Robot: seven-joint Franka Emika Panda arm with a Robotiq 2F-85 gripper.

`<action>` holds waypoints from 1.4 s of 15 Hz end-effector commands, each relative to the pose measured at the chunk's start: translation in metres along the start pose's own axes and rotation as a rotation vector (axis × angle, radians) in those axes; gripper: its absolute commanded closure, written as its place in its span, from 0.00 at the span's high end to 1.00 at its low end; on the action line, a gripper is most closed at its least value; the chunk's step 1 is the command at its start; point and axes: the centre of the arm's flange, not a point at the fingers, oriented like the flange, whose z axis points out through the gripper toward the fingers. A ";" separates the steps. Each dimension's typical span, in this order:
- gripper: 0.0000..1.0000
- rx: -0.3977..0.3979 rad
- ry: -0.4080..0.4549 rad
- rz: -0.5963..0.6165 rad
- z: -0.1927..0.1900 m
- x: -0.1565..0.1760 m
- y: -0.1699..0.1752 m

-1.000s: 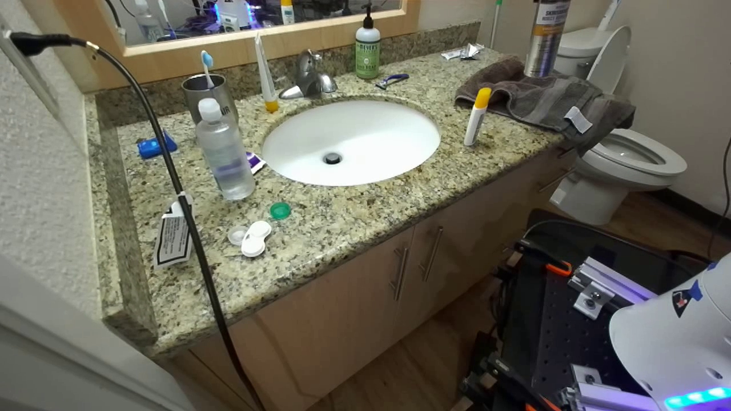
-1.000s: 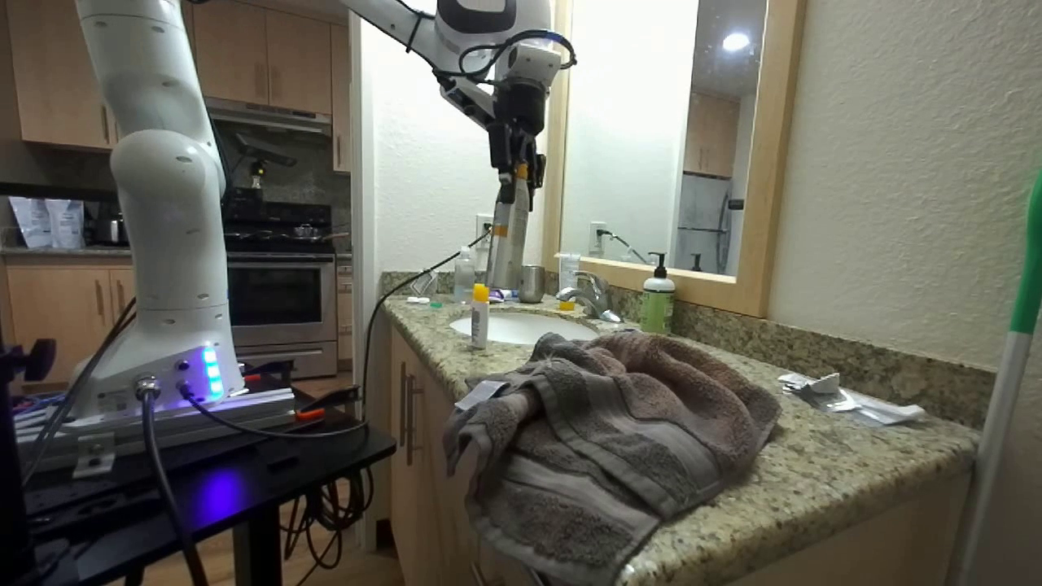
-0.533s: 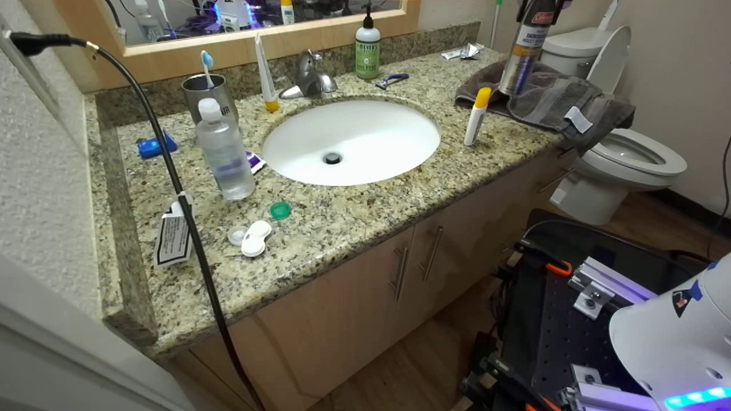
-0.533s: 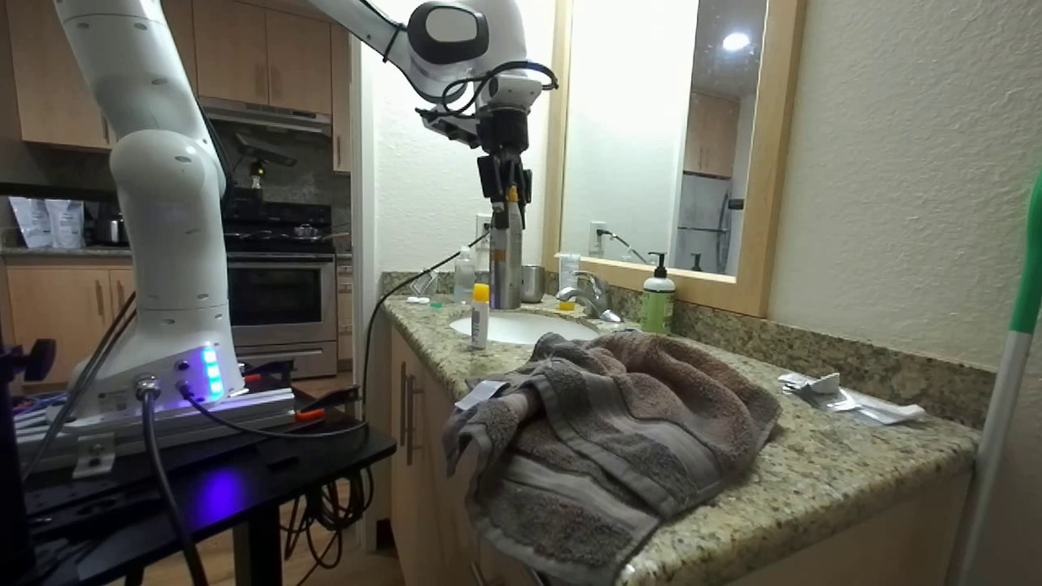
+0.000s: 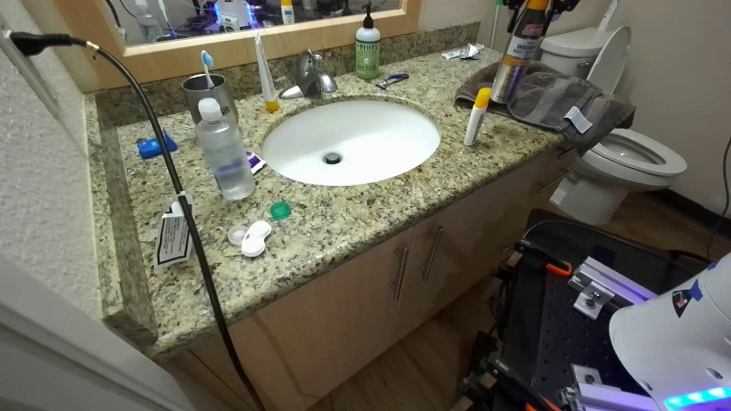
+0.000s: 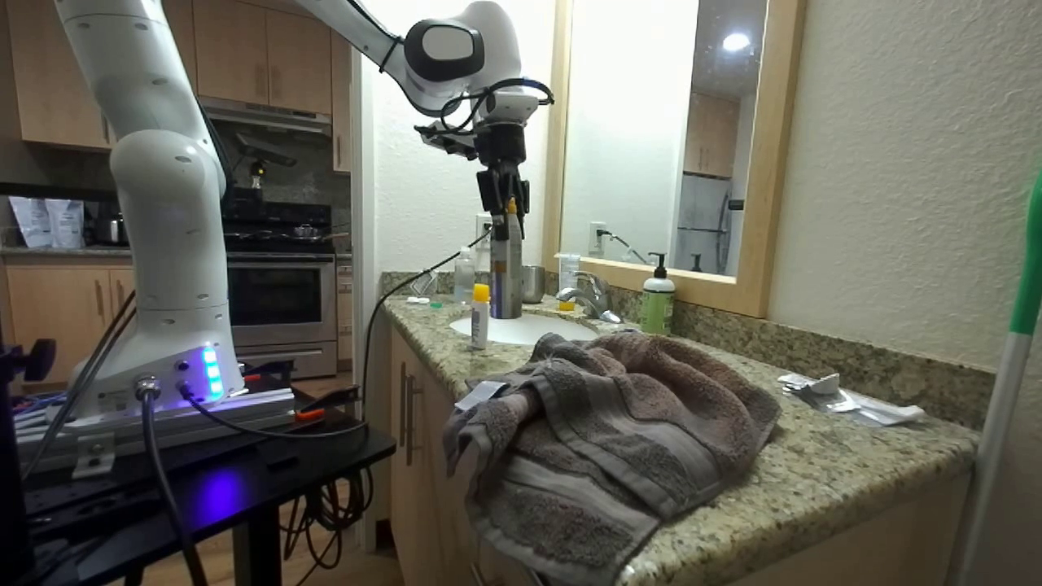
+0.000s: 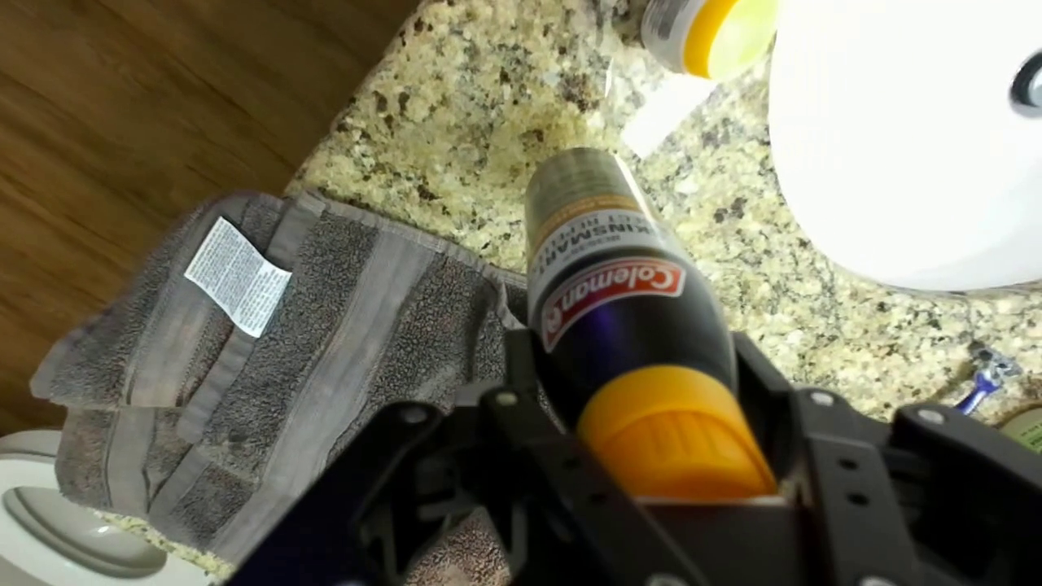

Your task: Pick up the bottle with the yellow lid from the back right side of the counter and set it down on the front right side of the counter

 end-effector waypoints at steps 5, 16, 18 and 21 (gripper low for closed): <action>0.31 -0.068 -0.011 -0.033 0.029 -0.021 -0.031; 0.31 -0.092 -0.055 0.077 0.057 0.002 -0.031; 0.31 -0.092 -0.080 0.079 0.064 0.001 -0.028; 0.31 -0.088 -0.103 0.080 0.070 -0.001 -0.027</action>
